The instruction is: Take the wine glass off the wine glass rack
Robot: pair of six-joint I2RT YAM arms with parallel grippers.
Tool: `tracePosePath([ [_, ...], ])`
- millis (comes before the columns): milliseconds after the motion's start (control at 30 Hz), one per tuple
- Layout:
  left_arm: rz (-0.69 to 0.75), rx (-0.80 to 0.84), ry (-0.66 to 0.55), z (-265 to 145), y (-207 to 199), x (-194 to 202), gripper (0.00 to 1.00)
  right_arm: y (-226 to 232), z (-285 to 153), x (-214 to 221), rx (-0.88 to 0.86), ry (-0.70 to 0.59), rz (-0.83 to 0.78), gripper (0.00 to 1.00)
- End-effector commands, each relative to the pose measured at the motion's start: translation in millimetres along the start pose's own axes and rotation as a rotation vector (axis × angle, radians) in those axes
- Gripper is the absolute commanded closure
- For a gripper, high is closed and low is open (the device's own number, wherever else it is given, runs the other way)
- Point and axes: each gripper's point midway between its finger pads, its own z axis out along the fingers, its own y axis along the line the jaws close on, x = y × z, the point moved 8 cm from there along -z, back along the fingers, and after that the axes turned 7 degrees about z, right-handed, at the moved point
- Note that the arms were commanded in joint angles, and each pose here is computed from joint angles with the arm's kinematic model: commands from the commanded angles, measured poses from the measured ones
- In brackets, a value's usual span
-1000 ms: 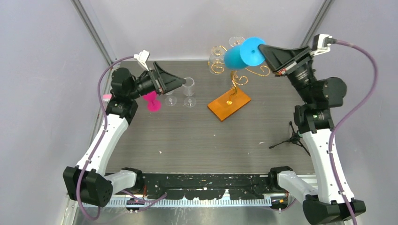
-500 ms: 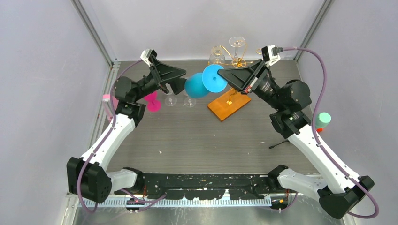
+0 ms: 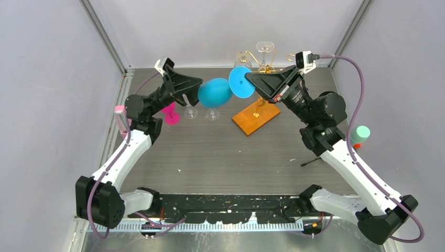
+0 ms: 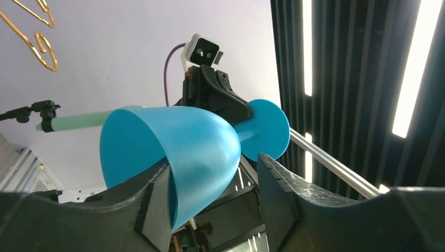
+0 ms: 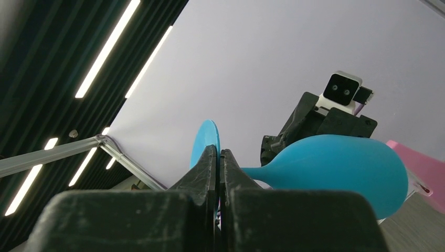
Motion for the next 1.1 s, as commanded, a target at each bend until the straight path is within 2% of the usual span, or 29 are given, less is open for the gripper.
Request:
tracePosePath([
  [0, 0.143, 0.165, 0.073, -6.6, -49.6, 25.9, 0.47, -34.7, -1.3, -5.2, 0.155, -0.075, -0.038, 1.00],
  [400, 0.298, 0.223, 0.143, -10.3, -76.6, 42.0, 0.66, -63.1, -6.8, -6.2, 0.279, -0.114, -0.046, 1.00],
  [500, 0.316, 0.228, 0.148, -10.7, -78.7, 43.4, 0.80, -68.8, -8.9, -5.2, 0.296, -0.109, -0.053, 1.00],
  [600, 0.330, 0.233, 0.155, -10.5, -79.1, 43.7, 1.00, -74.9, -9.6, -2.7, 0.311, -0.091, -0.050, 0.99],
  [667, 0.357, 0.248, 0.151, -10.2, -81.2, 43.8, 1.00, -79.2, -10.3, -2.2, 0.337, -0.087, -0.046, 0.92],
  [733, 0.409, 0.256, 0.143, -9.7, -82.3, 44.4, 1.00, -83.1, -12.5, -3.3, 0.374, -0.102, -0.049, 0.78],
  [800, 0.472, 0.233, 0.137, -9.1, -81.3, 44.7, 1.00, -84.3, -16.1, -5.0, 0.402, -0.121, -0.066, 0.57],
  [867, 0.539, 0.179, 0.128, -8.3, -77.6, 44.1, 1.00, -79.8, -18.4, -7.0, 0.404, -0.141, -0.083, 0.46],
  [967, 0.654, 0.042, 0.105, -9.3, -71.4, 42.6, 1.00, -72.8, -23.9, -11.1, 0.435, -0.173, -0.137, 0.38],
  [1067, 0.739, -0.218, 0.062, -18.9, -54.1, 38.3, 1.00, -70.9, -31.5, -15.1, 0.503, -0.196, -0.197, 0.34],
])
